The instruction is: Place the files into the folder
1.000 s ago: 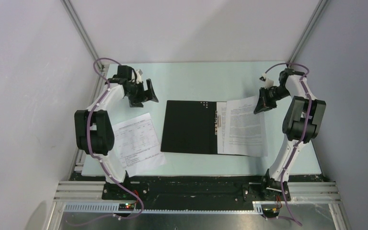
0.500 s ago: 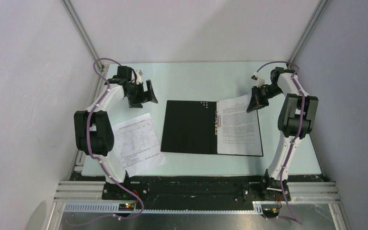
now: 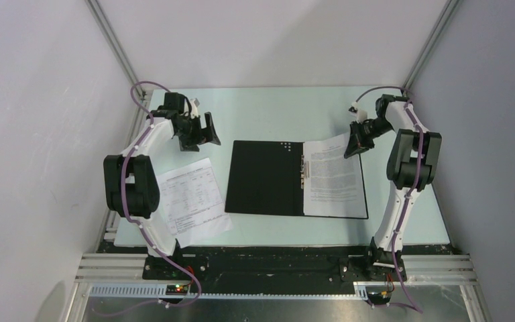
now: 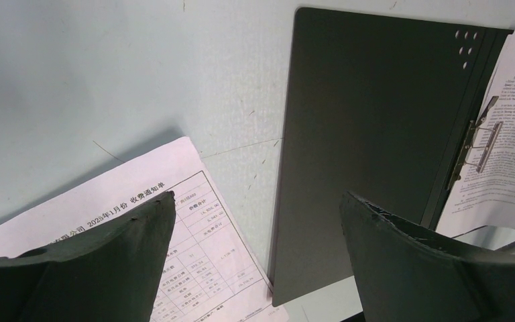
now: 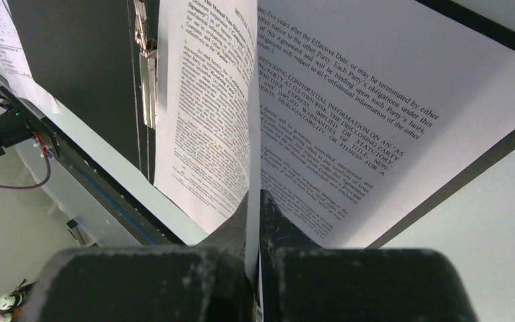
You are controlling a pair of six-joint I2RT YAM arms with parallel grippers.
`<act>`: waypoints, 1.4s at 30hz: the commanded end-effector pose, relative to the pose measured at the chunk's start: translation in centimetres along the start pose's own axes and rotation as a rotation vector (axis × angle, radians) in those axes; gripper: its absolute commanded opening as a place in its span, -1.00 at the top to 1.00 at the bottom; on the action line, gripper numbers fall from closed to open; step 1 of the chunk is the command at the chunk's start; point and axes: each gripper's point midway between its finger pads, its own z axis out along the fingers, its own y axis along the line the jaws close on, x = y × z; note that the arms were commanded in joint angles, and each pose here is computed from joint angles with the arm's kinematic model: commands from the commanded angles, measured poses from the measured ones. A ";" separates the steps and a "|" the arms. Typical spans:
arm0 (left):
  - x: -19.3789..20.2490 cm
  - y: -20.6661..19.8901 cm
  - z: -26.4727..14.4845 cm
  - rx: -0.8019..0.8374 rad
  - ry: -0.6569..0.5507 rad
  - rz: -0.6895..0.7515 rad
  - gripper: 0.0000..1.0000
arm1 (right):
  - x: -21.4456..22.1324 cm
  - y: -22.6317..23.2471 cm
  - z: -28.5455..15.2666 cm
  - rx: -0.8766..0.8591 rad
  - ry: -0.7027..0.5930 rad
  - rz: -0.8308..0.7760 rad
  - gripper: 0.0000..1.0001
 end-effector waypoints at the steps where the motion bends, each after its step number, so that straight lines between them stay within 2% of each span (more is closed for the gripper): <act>1: -1.1 -0.5 -1.6 0.006 -0.058 0.041 -0.92 | -1.0 -0.2 -0.3 0.012 -0.006 -0.046 1.00; 17: -0.7 -0.3 -1.5 -0.002 -0.049 0.037 -0.93 | -0.9 -0.3 0.1 0.036 0.015 -0.055 1.00; 22: -0.7 -0.3 -1.5 -0.001 -0.049 0.037 -0.93 | -1.0 -0.7 0.1 0.061 0.013 -0.046 0.93; 24: -0.6 -0.3 -1.5 -0.001 -0.049 0.037 -0.93 | -1.1 -0.9 0.1 0.074 0.012 -0.043 0.84; 26: -0.6 -0.3 -1.5 -0.001 -0.050 0.037 -0.93 | -1.1 -1.0 0.0 0.086 0.012 -0.040 0.65; 27: -0.6 -0.3 -1.6 -0.001 -0.050 0.038 -0.93 | -1.1 -1.0 0.0 0.092 0.012 -0.039 0.48; 28: -0.6 -0.3 -1.6 -0.001 -0.050 0.038 -0.93 | -1.1 -1.1 -0.1 0.100 0.014 -0.039 0.40; 29: -0.6 -0.3 -1.6 -0.001 -0.049 0.038 -0.93 | -1.1 -1.0 -0.1 0.103 0.015 -0.039 0.21; 31: -0.6 -0.3 -1.5 -0.002 -0.048 0.039 -0.93 | -1.1 -1.0 -0.2 0.116 0.022 -0.038 0.01; 36: -0.6 -0.3 -1.5 0.000 -0.047 0.037 -0.93 | -0.7 -0.8 -0.5 0.161 0.040 -0.040 -0.28; 41: -0.7 -0.3 -1.5 0.000 -0.048 0.031 -0.93 | -0.9 -1.1 -1.6 0.275 0.022 -0.042 -0.72; 42: -0.7 -0.2 -1.5 -0.007 -0.052 0.031 -0.93 | -1.1 -1.1 -2.0 0.294 0.009 -0.047 -0.90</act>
